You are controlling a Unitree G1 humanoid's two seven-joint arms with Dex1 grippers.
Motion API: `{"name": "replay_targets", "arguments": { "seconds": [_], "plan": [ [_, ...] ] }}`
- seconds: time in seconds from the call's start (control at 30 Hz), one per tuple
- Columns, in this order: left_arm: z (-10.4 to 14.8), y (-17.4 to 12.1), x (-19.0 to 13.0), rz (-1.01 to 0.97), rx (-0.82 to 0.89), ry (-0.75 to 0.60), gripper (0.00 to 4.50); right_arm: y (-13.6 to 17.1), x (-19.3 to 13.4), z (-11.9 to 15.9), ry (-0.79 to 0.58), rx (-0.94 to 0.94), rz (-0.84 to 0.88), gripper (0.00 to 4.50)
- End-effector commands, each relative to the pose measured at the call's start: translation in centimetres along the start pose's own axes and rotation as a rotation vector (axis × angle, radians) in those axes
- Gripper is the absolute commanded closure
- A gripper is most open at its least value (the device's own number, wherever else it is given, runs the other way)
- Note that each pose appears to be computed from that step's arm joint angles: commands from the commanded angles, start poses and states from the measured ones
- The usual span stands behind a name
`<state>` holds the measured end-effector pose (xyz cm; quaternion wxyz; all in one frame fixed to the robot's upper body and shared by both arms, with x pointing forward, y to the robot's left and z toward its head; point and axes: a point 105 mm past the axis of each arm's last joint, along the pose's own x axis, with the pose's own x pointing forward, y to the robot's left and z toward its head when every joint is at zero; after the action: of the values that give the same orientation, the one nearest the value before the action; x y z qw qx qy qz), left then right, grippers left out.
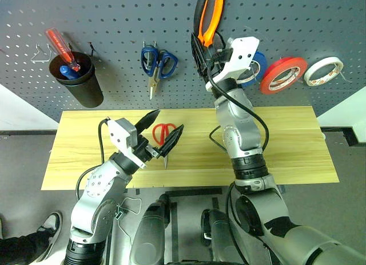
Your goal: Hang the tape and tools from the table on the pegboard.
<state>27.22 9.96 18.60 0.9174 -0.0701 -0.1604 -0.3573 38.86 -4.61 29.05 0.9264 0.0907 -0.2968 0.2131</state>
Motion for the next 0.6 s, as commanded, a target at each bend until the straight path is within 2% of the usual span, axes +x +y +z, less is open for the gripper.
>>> {"name": "replay_targets", "arguments": {
  "seconds": [0.03, 0.1, 0.3, 0.33, 0.6],
  "plan": [
    [0.97, -0.50, 0.11, -0.020, 0.024, -0.033, 0.00, 0.71, 0.20, 1.23, -0.040, 0.006, 0.030, 2.20],
    [0.95, -0.45, 0.18, -0.021, 0.023, -0.034, 0.00, 0.78, 0.22, 1.21, -0.037, 0.011, 0.039, 2.20],
    [0.99, -0.36, 0.38, -0.026, 0.023, -0.037, 0.00, 0.50, 0.34, 1.12, -0.025, -0.010, 0.037, 0.16],
    [1.00, -0.36, 0.41, -0.027, 0.023, -0.037, 0.00, 0.47, 0.35, 1.08, -0.023, -0.015, 0.036, 0.03],
    [0.81, -0.48, 0.37, -0.041, 0.029, -0.031, 0.00, 0.49, 0.05, 0.74, -0.010, -0.050, 0.047, 0.03]
  ]
}}
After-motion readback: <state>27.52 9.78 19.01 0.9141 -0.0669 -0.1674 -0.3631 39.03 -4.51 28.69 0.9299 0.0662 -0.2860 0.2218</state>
